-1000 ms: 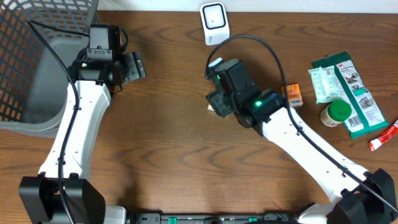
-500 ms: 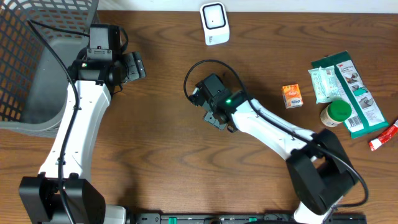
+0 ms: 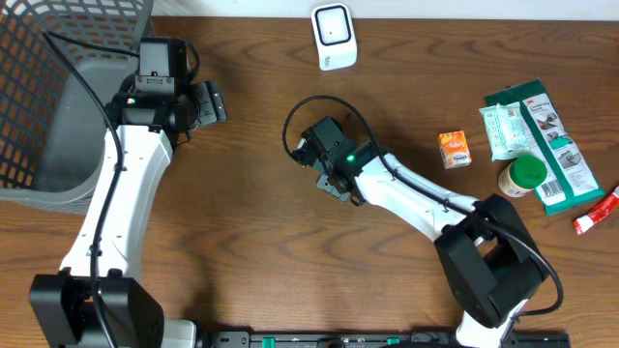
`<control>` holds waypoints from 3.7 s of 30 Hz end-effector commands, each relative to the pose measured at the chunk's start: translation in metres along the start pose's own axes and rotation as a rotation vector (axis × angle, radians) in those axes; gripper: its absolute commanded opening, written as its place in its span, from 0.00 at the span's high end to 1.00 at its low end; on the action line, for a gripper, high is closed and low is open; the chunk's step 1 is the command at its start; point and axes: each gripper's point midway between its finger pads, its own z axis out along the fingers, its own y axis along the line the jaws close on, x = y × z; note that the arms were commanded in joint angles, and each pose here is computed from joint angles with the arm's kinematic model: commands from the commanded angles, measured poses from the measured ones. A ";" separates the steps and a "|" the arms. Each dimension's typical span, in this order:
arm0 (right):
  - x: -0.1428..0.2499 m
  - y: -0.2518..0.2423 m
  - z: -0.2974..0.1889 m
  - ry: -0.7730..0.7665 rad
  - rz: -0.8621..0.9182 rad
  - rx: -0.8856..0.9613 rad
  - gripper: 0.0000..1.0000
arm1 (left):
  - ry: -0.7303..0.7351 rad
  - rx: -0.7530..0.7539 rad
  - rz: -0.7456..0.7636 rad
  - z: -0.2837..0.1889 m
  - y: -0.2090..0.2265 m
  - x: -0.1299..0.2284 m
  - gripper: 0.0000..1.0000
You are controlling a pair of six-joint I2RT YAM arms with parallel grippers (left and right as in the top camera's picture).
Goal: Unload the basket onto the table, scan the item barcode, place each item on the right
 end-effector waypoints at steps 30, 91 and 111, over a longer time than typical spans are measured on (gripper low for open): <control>0.023 0.024 0.035 0.107 -0.075 -0.062 0.67 | -0.040 0.020 -0.013 -0.013 -0.003 -0.012 0.14; -0.134 -0.097 -0.200 -0.495 0.727 -0.630 0.99 | -0.040 0.020 -0.013 -0.013 -0.003 -0.012 0.14; -0.178 -0.249 -0.190 -0.902 1.238 -0.977 0.99 | -0.040 0.020 -0.014 -0.013 -0.003 -0.012 0.14</control>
